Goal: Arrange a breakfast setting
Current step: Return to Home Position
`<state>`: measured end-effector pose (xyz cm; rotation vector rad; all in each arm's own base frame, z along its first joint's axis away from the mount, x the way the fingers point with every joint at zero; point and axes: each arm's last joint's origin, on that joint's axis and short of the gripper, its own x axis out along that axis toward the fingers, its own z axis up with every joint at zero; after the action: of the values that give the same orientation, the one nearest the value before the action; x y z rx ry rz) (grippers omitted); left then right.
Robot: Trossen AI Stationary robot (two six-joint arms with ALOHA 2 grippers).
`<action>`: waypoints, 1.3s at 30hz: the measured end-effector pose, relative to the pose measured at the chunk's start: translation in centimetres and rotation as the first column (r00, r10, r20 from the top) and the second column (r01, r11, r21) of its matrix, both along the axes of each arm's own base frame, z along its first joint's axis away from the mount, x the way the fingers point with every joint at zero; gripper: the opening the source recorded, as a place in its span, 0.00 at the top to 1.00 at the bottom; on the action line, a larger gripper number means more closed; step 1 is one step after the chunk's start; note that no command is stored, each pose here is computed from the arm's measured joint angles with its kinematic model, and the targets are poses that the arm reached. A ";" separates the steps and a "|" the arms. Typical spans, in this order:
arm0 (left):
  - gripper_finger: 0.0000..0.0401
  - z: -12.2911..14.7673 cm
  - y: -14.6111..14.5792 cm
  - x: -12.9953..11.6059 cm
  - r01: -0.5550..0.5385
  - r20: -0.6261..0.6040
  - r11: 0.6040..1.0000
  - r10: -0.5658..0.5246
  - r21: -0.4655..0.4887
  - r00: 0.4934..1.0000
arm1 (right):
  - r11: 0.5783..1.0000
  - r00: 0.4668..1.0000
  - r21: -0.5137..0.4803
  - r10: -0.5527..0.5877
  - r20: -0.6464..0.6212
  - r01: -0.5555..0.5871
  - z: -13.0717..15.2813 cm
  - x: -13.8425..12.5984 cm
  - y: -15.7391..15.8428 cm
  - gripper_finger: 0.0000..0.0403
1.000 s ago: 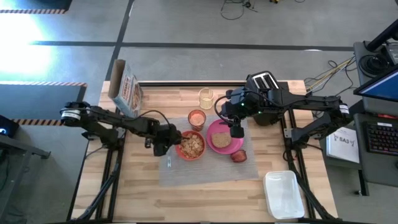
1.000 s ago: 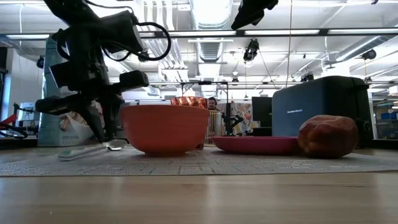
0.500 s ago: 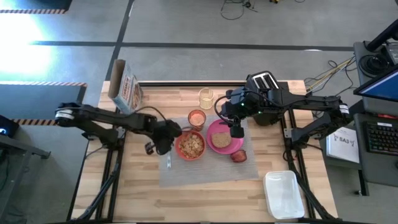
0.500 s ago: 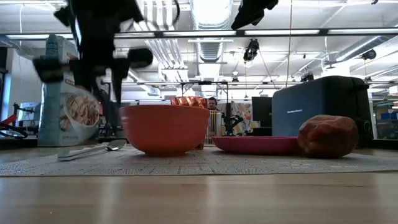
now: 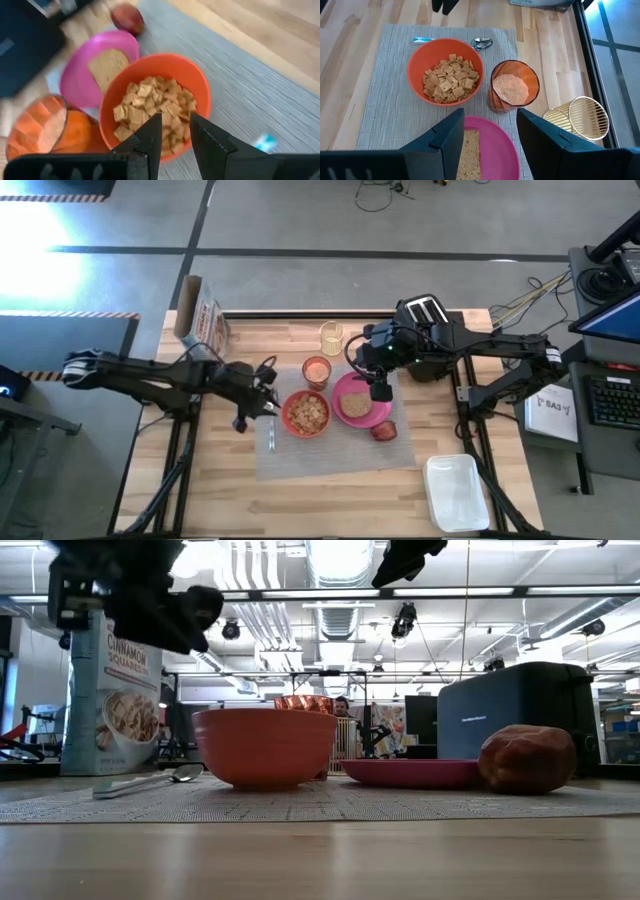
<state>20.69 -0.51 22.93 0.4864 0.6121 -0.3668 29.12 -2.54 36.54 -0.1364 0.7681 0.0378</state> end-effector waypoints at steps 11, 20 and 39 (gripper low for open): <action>0.79 -4.2 0.0 -1.8 0.000 0.461 0.999 -0.024 0.051 0.887 | 1.000 1.000 0.000 0.000 0.000 0.000 0.0 0.0 0.0 0.58; 0.79 -4.7 0.0 -2.0 0.000 0.448 0.999 -0.021 0.046 0.894 | 1.000 1.000 0.000 -0.001 0.000 0.001 0.0 0.0 0.0 0.58; 0.79 -6.1 -0.2 -6.0 0.051 0.467 0.998 -0.062 0.036 0.882 | 1.000 1.000 0.000 0.000 0.000 0.000 0.0 0.0 0.0 0.58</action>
<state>14.64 -0.72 16.83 0.5917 0.1306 -0.2823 29.12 -2.55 36.53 -0.1365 0.7679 0.0374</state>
